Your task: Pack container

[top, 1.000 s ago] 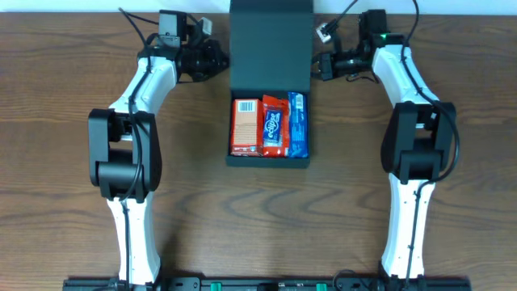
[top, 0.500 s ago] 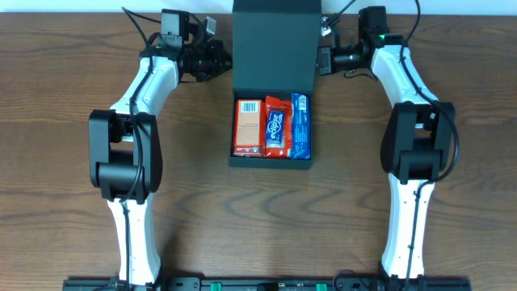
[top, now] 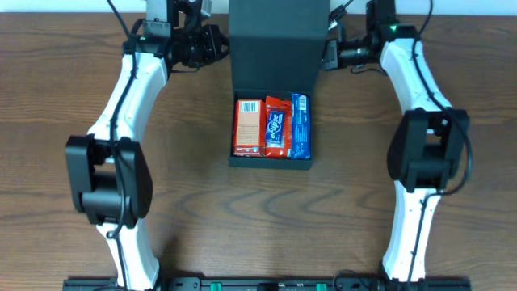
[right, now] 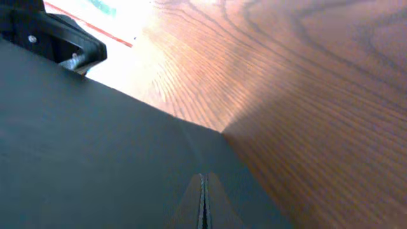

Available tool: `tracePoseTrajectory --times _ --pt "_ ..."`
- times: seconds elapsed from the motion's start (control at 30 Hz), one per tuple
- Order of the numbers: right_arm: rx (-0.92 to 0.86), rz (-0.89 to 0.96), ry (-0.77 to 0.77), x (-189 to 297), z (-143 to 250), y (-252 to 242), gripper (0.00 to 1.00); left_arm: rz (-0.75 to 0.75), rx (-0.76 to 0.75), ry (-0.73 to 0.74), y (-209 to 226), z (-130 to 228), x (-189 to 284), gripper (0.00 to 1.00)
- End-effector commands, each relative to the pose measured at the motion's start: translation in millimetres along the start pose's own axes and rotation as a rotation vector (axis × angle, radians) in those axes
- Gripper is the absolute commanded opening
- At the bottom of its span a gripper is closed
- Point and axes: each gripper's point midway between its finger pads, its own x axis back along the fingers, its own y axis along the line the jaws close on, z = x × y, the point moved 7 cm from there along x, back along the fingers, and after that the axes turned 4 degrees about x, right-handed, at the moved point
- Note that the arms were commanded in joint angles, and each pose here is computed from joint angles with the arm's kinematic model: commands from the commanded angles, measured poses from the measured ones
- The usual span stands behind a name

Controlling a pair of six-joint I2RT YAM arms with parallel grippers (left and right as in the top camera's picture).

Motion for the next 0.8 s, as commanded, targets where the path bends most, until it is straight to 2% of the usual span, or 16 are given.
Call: tracePoseTrajectory --times 0.0,0.4,0.63,0.77 --pt "0.109 0.104 0.012 12.6 -13.1 32.9 0.01 -0.061 -0.093 -0.029 -11.3 -1.4 16.4 0.06" --pt "0.114 0.356 0.254 17.1 17.9 66.5 0.01 -0.285 -0.238 0.050 -28.1 31.4 40.2 0.06" --pt "0.147 0.463 0.261 33.6 15.1 78.2 0.01 -0.374 -0.253 0.042 -24.6 33.0 50.1 0.06" --pt "0.159 0.540 0.247 46.0 11.2 86.7 0.01 -0.373 -0.267 0.020 -31.5 31.8 56.7 0.06"
